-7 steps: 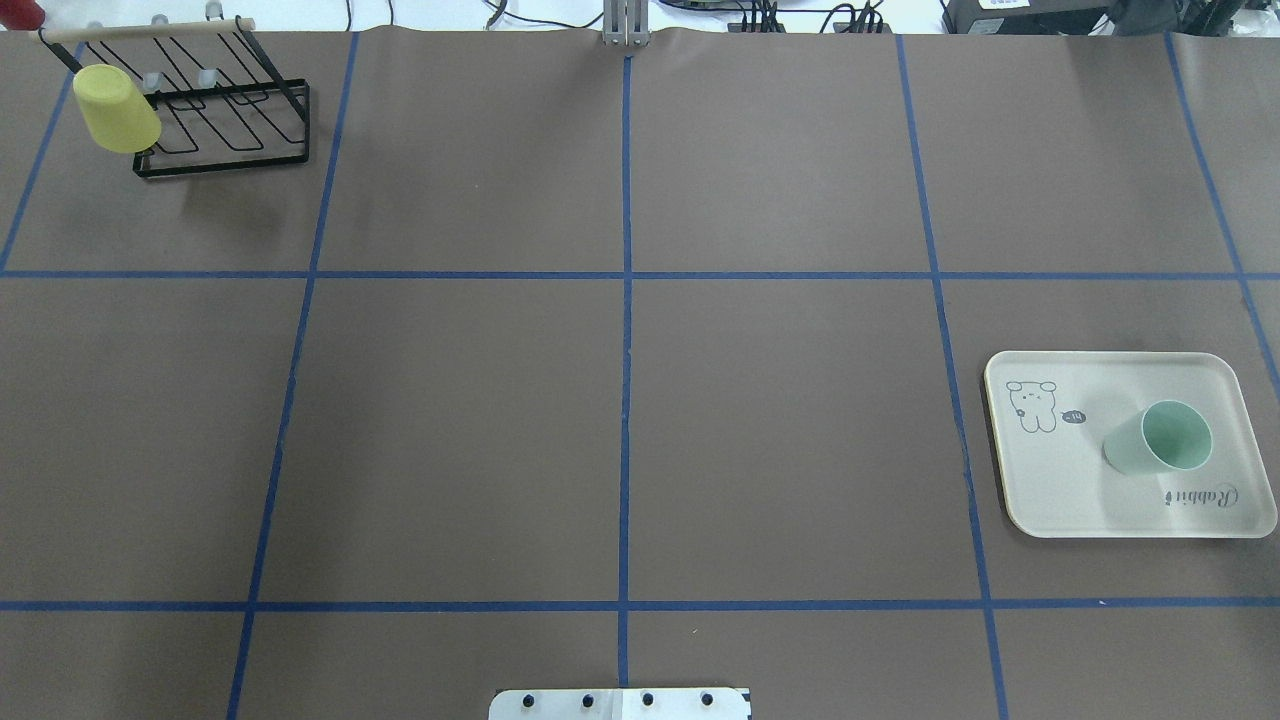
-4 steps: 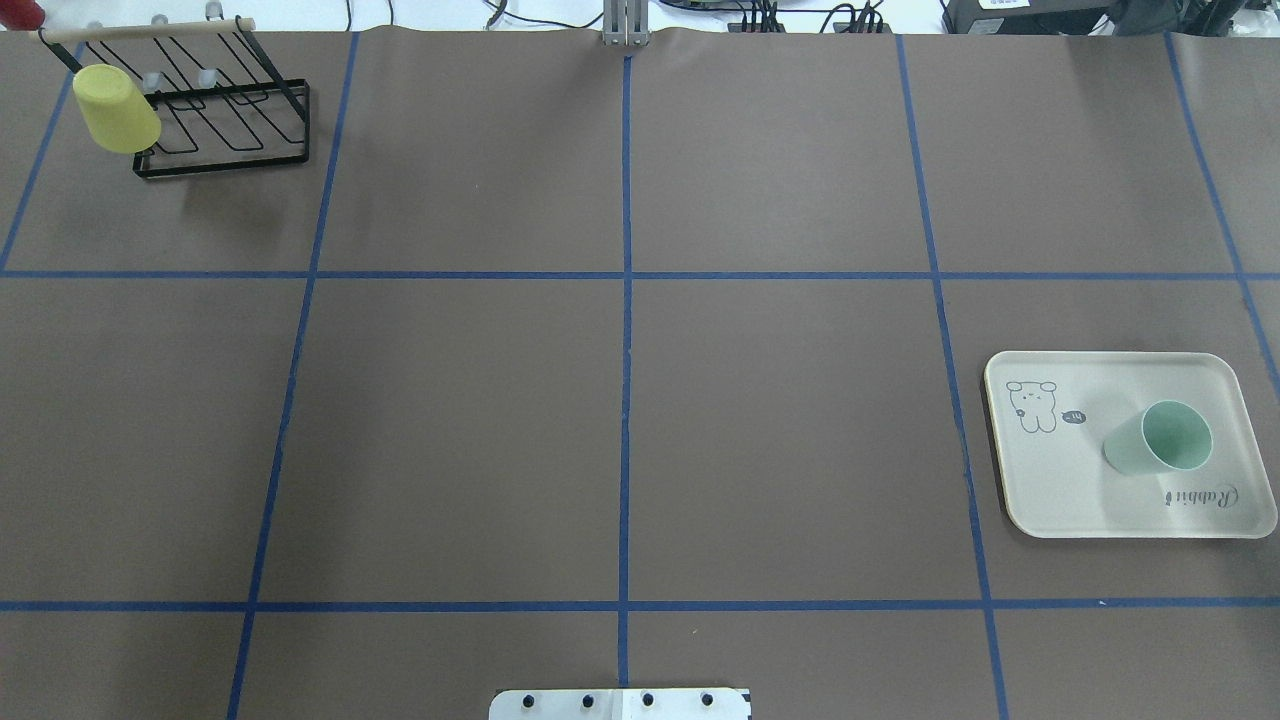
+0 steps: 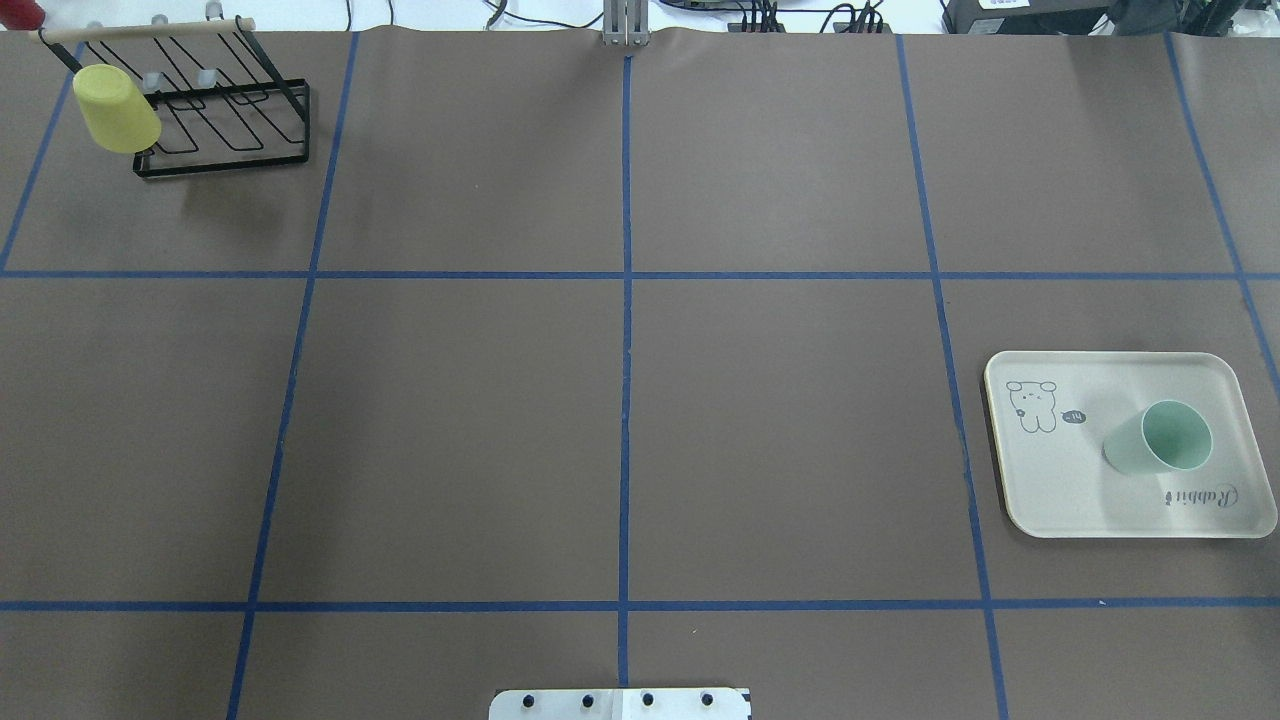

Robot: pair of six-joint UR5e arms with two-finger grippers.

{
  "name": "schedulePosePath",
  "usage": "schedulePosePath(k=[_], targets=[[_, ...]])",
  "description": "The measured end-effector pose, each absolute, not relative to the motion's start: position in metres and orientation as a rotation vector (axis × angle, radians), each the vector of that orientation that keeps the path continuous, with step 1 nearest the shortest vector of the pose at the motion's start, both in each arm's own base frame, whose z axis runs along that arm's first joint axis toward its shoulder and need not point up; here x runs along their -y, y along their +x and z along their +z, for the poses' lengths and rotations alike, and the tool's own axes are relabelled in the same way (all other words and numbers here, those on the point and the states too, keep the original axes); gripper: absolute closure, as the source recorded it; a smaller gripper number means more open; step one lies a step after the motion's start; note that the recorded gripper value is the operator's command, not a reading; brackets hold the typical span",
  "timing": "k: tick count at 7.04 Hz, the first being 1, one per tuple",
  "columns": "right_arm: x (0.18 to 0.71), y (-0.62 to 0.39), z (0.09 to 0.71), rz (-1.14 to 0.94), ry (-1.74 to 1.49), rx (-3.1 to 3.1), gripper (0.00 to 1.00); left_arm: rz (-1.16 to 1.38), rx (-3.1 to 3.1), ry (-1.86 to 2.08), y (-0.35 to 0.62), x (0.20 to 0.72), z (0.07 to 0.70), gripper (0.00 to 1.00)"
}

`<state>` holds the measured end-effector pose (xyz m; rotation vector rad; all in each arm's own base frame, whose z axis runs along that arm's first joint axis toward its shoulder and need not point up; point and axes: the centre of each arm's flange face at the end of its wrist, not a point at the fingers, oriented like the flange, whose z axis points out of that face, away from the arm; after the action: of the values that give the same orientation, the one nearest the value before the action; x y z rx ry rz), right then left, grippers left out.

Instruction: Left arm grabs green cup and hands to right arm on tray

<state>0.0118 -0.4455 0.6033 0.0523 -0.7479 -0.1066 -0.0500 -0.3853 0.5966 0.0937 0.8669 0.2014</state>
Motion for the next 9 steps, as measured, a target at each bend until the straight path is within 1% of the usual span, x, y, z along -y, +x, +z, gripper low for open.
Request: schedulePosePath(k=[9], targets=[[0.4472, 0.009, 0.5978, -0.117, 0.071, 0.779, 0.0, 0.206, -0.865, 0.107, -0.0501, 0.3859, 0.5918, 0.0]])
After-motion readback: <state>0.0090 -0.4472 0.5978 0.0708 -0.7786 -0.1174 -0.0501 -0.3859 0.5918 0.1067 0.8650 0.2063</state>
